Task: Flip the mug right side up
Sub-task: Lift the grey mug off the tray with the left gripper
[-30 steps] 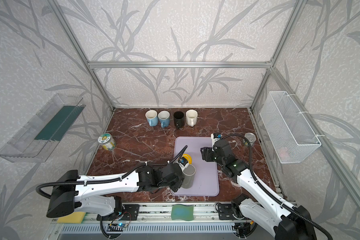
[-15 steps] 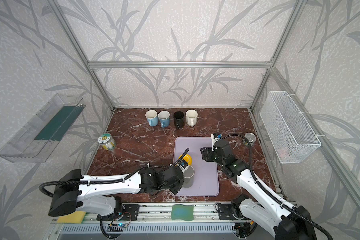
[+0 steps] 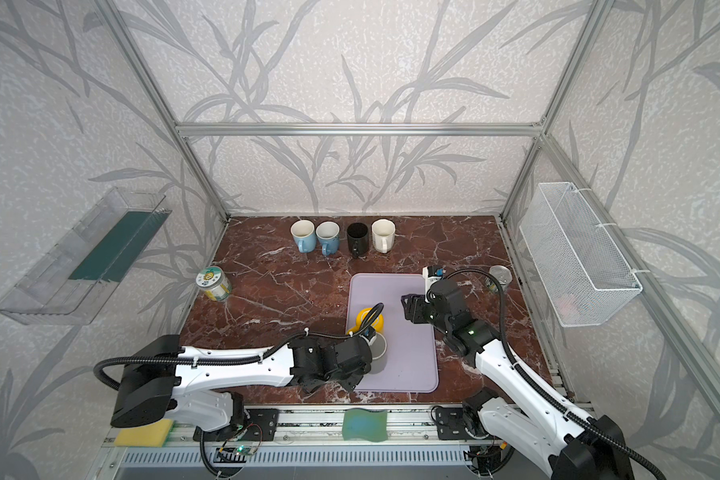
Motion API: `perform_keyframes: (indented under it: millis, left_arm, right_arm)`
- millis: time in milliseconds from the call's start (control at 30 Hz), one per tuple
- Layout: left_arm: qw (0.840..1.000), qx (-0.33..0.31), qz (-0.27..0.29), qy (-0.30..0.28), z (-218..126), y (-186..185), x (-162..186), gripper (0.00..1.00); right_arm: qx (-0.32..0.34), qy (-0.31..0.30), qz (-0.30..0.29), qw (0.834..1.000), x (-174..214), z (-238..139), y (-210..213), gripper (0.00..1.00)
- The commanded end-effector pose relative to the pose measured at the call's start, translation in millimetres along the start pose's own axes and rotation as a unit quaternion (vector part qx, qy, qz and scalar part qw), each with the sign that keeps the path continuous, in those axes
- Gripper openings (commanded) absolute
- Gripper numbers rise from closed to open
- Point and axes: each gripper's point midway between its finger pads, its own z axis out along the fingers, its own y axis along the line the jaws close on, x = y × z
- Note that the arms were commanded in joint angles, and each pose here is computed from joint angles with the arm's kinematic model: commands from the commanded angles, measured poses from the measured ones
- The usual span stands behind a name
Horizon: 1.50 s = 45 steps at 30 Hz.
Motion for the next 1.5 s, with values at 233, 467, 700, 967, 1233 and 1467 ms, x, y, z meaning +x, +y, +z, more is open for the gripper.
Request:
perform_keyframes:
  millis: [233,467,700,967,1233,1467]
  left_arm:
    - [1.000,-0.020,0.002,-0.008,-2.0,-0.1,-12.4,0.25]
    - [0.999,-0.029,0.014,-0.005,-0.4,-1.1,-17.1,0.14]
    - [0.999,-0.025,0.020,-0.006,-1.2,-3.7,-19.9,0.06]
    - [0.999,-0.015,0.019,-0.030,-11.8,-8.1,-33.9,0.00]
    - [0.997,-0.010,0.032,-0.065,-28.3,-16.2,-63.4,0.00]
    - [0.992,0.030,0.030,-0.121,-46.8,-28.5,-96.0,0.00]
  right_arm:
    - [0.006,-0.001,-0.004,1.000,2.2,-3.5,-2.4,0.67]
    - [0.007,-0.001,-0.005,1.000,2.3,-4.1,-2.8,0.67]
    - [0.008,-0.002,-0.007,1.000,2.2,-4.9,-3.3,0.67]
    - [0.029,-0.010,-0.014,0.999,2.1,-13.9,-14.7,0.67]
    - [0.022,-0.009,0.007,1.000,4.2,-17.0,-25.1,0.67]
    - [0.012,-0.017,0.023,1.000,2.8,-20.9,-31.3,0.67]
